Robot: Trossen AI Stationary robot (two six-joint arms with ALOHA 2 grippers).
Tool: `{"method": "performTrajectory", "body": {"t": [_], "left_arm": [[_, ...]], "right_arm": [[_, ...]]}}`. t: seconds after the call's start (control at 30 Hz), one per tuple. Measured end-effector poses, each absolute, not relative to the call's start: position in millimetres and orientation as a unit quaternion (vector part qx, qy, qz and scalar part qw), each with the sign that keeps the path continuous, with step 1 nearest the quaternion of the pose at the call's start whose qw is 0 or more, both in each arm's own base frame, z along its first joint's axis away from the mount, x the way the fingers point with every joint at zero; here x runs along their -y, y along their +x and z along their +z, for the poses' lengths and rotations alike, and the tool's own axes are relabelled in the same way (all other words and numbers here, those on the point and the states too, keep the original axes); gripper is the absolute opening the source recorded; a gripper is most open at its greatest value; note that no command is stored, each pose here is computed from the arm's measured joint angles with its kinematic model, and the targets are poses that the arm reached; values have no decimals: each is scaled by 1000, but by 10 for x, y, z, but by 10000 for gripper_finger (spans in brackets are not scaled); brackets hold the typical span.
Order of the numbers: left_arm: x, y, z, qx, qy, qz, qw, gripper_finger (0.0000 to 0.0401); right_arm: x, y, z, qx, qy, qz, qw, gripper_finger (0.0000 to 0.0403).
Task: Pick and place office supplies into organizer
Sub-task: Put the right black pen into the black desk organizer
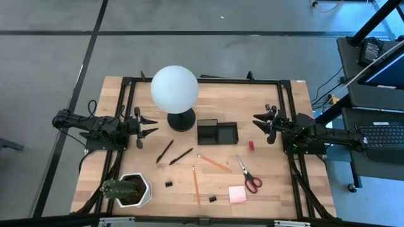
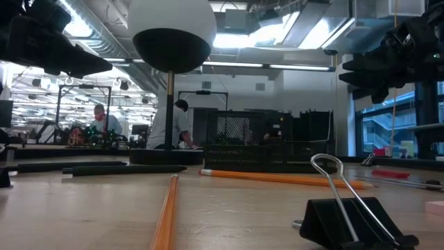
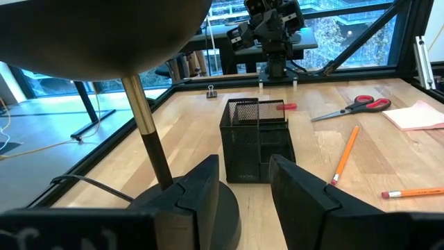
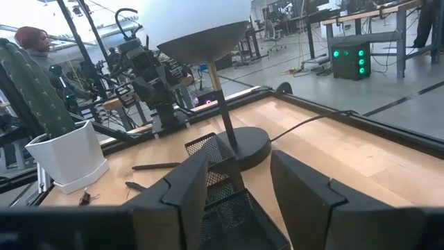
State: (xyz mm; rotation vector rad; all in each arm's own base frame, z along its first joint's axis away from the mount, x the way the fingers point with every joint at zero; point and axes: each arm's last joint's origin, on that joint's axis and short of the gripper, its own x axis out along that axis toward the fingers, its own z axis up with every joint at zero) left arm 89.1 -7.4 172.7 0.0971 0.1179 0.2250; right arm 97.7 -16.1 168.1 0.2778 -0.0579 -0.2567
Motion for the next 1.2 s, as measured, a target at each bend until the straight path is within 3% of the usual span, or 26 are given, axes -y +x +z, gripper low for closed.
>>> {"method": "performTrajectory", "body": {"t": [0.23, 0.5, 0.77, 0.97, 1.2], "left_arm": [[77, 892, 1727, -57, 34, 107, 992, 122], [116, 904, 1725, -58, 23, 43, 997, 120], [145, 978, 1869, 6, 27, 22, 999, 125], [174, 1113, 1836, -32, 31, 26, 999, 131], [239, 1384, 2080, -104, 46, 18, 993, 137]], "right_arm": [[161, 977, 1681, 29, 137, -128, 982, 162], [161, 977, 1681, 27, 125, -128, 984, 162], [161, 977, 1682, 28, 125, -128, 984, 162], [161, 977, 1696, 35, 124, -127, 983, 162], [162, 974, 1730, 49, 100, -127, 986, 162]]}}
